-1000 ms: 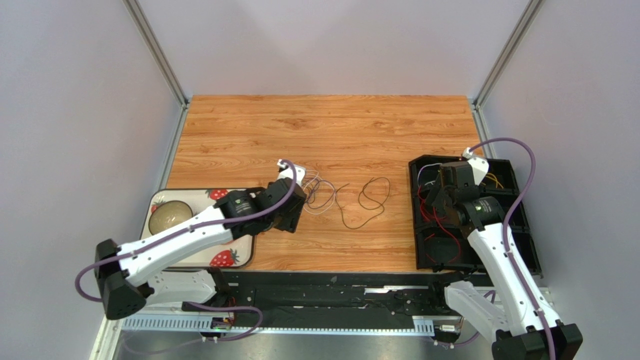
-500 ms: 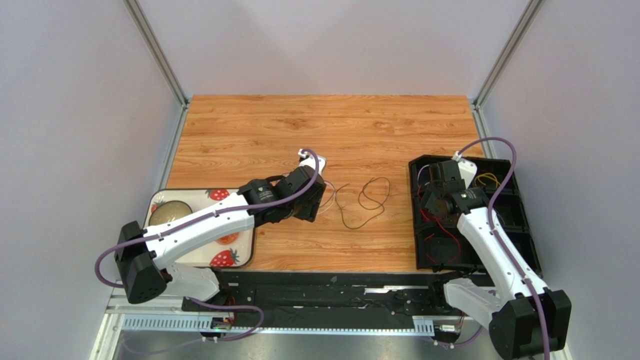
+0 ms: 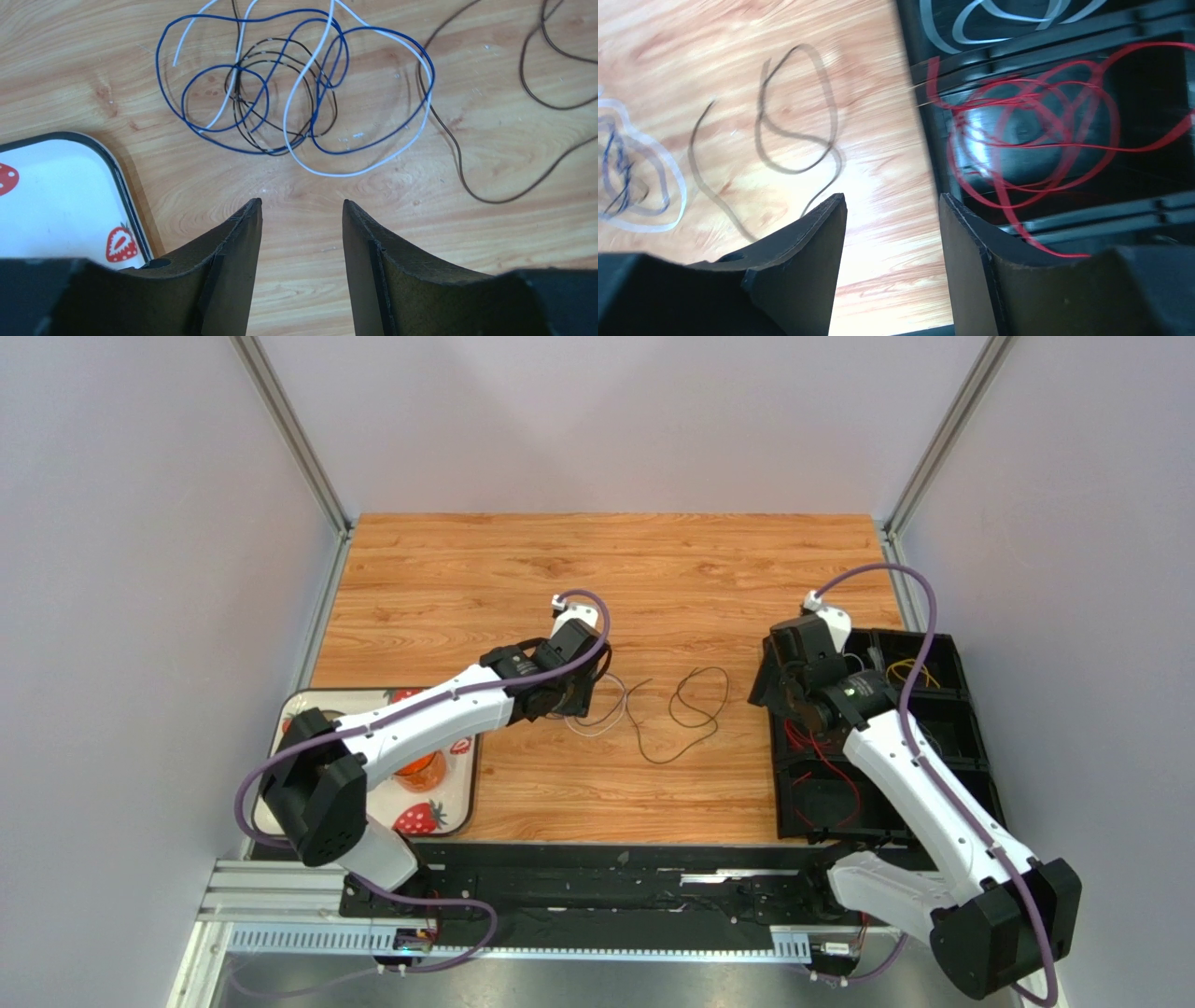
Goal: Untangle the cables
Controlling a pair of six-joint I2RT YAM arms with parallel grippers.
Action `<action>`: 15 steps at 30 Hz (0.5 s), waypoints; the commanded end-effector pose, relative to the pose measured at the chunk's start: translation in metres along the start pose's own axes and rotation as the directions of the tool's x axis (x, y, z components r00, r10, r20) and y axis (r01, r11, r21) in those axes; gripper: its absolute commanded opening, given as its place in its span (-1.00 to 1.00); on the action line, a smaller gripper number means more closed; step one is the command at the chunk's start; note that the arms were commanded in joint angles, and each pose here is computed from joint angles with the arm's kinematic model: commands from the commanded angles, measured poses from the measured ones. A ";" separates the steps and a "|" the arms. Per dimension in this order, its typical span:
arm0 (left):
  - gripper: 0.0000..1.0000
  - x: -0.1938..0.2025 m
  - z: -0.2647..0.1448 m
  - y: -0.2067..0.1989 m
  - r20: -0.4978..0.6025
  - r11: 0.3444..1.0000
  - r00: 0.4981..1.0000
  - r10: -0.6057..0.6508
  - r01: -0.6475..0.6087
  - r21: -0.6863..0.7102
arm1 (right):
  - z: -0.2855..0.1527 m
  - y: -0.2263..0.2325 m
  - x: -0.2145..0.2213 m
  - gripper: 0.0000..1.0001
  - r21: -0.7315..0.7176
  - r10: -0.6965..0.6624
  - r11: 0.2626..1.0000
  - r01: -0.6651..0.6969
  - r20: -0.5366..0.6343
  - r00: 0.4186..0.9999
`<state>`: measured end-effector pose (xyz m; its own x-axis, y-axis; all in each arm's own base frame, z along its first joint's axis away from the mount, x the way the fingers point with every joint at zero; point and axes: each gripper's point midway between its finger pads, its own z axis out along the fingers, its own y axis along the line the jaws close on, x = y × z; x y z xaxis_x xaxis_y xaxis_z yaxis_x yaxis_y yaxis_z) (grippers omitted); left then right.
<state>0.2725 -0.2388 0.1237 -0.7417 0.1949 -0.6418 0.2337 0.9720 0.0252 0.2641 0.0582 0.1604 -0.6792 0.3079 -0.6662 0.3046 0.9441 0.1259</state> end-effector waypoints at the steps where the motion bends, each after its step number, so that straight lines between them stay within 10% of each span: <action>1: 0.07 -0.032 0.006 -0.021 0.063 0.997 0.998 -0.028 0.023 0.080 | -0.008 0.037 -0.003 0.10 -0.112 -0.005 0.994 0.007 0.018 1.000; 15: -0.05 -0.025 0.051 -0.078 -0.060 0.980 0.997 0.041 -0.029 0.197 | -0.002 0.041 0.019 0.11 -0.151 -0.070 0.986 0.067 -0.014 0.997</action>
<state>0.2983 -0.3047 0.0933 -0.7821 0.2307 -0.5789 0.3356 0.9387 -0.0792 0.2574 0.0973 0.1445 -0.7352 0.2428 -0.6328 0.1870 0.9701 0.1549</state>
